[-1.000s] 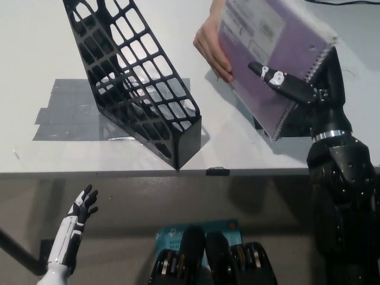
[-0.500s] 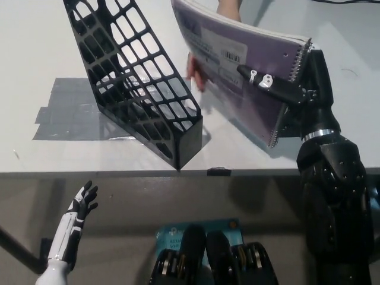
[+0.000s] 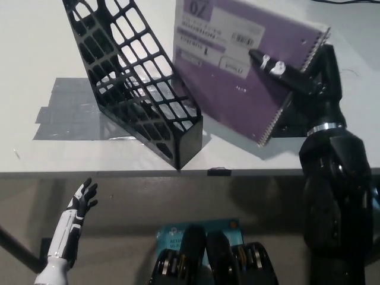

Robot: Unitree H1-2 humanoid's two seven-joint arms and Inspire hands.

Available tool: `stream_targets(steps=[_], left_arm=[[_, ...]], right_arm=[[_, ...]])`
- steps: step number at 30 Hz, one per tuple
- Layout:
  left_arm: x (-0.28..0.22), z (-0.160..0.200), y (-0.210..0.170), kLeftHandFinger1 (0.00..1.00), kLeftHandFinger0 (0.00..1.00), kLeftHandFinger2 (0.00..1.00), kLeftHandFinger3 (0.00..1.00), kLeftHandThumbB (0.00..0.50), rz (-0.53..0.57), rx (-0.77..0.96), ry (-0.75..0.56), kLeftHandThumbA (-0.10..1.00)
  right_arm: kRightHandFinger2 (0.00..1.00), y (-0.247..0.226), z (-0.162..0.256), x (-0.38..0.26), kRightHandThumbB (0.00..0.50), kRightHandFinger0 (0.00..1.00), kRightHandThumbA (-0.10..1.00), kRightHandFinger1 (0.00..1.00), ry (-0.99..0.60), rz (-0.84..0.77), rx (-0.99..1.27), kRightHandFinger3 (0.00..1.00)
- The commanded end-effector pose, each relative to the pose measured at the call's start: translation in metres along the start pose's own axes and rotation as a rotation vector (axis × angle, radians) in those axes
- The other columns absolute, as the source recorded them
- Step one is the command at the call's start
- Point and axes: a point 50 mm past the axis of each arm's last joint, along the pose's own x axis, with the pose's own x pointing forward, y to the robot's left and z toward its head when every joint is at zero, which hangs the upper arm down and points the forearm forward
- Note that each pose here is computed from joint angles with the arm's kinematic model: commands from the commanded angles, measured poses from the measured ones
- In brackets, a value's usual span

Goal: A person hands a notebook to the robot and the robot grabs it with its right hand and places it in the magazine stand kept in the centre of the desk infront of it.

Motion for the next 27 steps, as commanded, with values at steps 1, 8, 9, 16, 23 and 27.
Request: stream_targets(steps=[1, 8, 9, 16, 23, 27], left_arm=[[0.011, 0.011, 0.012, 1.00, 0.99, 1.00, 1.00, 0.500, 0.001, 0.011, -0.071, 1.00], [0.012, 0.011, 0.012, 1.00, 0.99, 1.00, 1.00, 0.500, -0.004, 0.015, -0.072, 1.00], [0.013, 0.011, 0.012, 1.00, 0.99, 1.00, 1.00, 0.500, -0.003, 0.014, -0.073, 1.00], [0.013, 0.012, 0.013, 1.00, 1.00, 1.00, 1.00, 0.500, -0.003, 0.013, -0.078, 1.00], [0.016, 0.014, 0.013, 1.00, 1.00, 1.00, 1.00, 0.500, -0.001, 0.020, -0.083, 1.00], [0.016, 0.015, 0.012, 1.00, 1.00, 1.00, 1.00, 0.500, -0.004, 0.023, -0.087, 1.00]], right_arm=[[0.00, 0.032, 0.056, 0.017, 0.103, 0.00, 1.00, 0.00, -0.153, 0.101, 0.171, 0.00], [0.00, 0.034, 0.081, 0.019, 0.097, 0.00, 1.00, 0.00, -0.211, 0.083, 0.183, 0.00], [0.00, 0.035, 0.085, 0.020, 0.084, 0.00, 1.00, 0.00, -0.229, 0.083, 0.194, 0.00], [0.00, 0.049, 0.114, 0.021, 0.081, 0.00, 1.00, 0.00, -0.306, 0.082, 0.227, 0.00], [0.00, 0.067, 0.128, 0.018, 0.087, 0.00, 1.00, 0.00, -0.333, 0.089, 0.283, 0.00], [0.00, 0.079, 0.124, 0.017, 0.070, 0.00, 1.00, 0.00, -0.314, 0.074, 0.307, 0.00]])
